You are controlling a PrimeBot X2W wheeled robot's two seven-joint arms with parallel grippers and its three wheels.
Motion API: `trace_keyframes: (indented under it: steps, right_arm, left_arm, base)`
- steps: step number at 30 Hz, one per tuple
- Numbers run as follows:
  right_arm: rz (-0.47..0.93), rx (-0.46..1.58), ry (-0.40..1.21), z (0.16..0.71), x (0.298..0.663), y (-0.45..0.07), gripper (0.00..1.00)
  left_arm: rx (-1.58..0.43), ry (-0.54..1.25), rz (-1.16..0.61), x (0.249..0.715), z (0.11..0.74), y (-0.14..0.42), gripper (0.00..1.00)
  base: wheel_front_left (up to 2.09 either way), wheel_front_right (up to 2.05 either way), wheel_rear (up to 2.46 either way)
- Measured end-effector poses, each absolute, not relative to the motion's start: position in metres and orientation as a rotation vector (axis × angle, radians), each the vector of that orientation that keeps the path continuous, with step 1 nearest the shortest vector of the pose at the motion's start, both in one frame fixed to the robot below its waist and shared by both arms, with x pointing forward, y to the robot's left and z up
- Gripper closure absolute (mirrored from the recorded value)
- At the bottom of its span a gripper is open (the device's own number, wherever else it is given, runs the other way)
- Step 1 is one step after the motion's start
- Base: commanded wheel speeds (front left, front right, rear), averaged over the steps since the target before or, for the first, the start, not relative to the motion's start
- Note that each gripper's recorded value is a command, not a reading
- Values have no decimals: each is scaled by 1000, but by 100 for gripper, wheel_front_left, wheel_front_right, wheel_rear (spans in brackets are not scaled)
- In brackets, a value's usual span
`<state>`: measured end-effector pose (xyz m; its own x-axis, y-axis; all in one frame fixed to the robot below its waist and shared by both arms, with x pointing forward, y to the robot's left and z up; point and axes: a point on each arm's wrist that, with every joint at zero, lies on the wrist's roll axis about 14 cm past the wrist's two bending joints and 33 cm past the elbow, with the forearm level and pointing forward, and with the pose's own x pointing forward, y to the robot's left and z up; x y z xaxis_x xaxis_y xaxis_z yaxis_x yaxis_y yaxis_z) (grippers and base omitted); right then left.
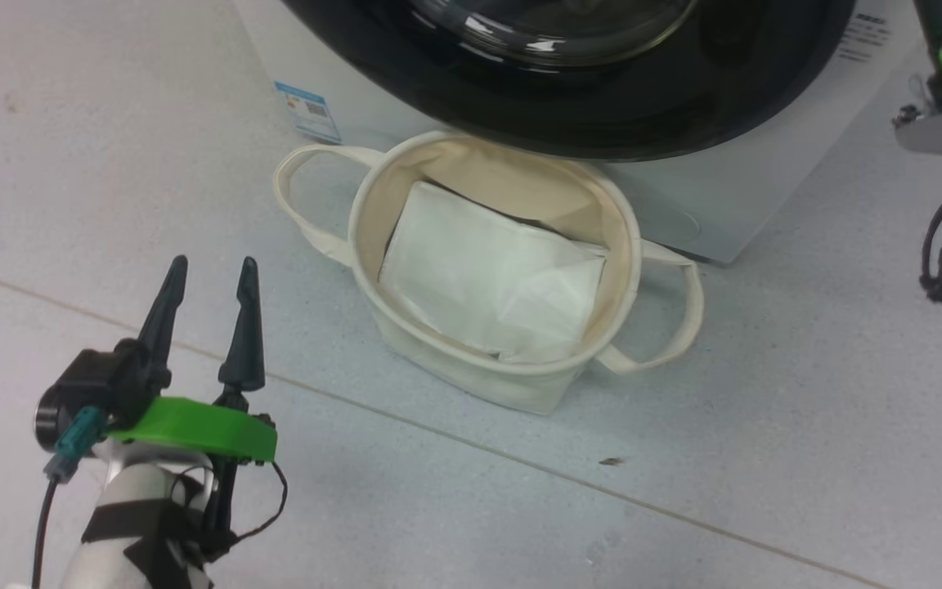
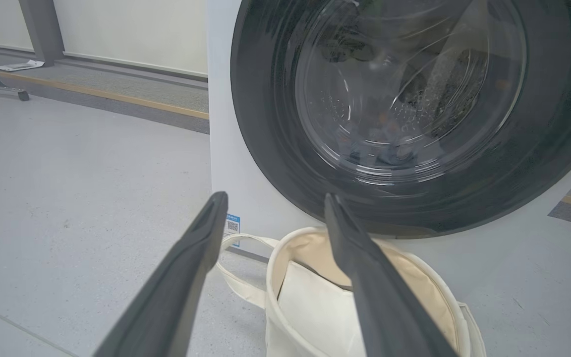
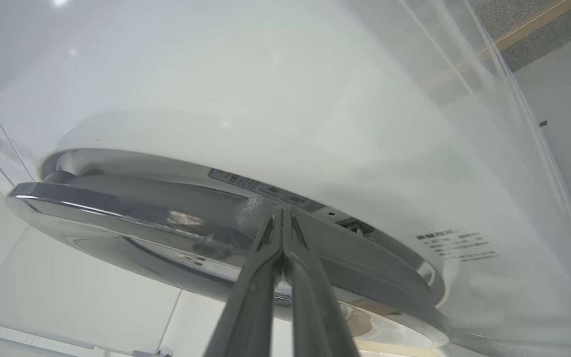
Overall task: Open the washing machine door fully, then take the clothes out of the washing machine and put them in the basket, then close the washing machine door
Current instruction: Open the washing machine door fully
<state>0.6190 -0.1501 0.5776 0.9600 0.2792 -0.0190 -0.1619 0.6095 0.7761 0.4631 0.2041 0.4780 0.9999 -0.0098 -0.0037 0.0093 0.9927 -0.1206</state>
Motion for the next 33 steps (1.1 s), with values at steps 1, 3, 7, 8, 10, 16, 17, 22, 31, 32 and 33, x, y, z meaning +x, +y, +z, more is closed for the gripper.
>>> trace_keyframes:
  steps: [1,3,7,8,10,16,17,22,31,32,33]
  right_arm:
    - [262,875,151,579,622,-147,100]
    - [279,862,161,583,628,-140,100]
    - [304,837,165,591,637,-127,100]
    - [302,832,164,591,639,-127,100]
    - [298,822,164,591,640,-125,100]
    - [289,796,173,588,643,-121,100]
    - [292,795,175,588,642,-120,100]
    - [336,790,203,593,633,-111,100]
    - [402,767,233,592,595,-98,100]
    - [411,768,237,592,592,-96,100]
    - [419,766,242,592,588,-95,100]
  left_arm:
    - [-121,7,-5,462,477,205,0]
    - [-129,8,1,461,476,206,0]
    - [-128,11,23,459,474,213,0]
    - [-128,13,26,459,473,214,0]
    - [-135,17,26,459,472,214,0]
    - [-141,18,24,459,470,212,0]
    - [-143,16,24,459,471,212,0]
    - [-140,6,21,458,475,211,0]
    - [-129,-34,1,458,492,205,0]
    - [-132,-38,-5,459,494,203,0]
    - [-132,-43,-11,459,496,201,0]
  base:
    - [0,0,0]
    - [0,0,0]
    - [0,0,0]
    - [0,0,0]
    - [0,0,0]
    - [0,0,0]
    - [0,0,0]
    - [0,0,0]
    - [0,0,0]
    - [0,0,0]
    - [0,0,0]
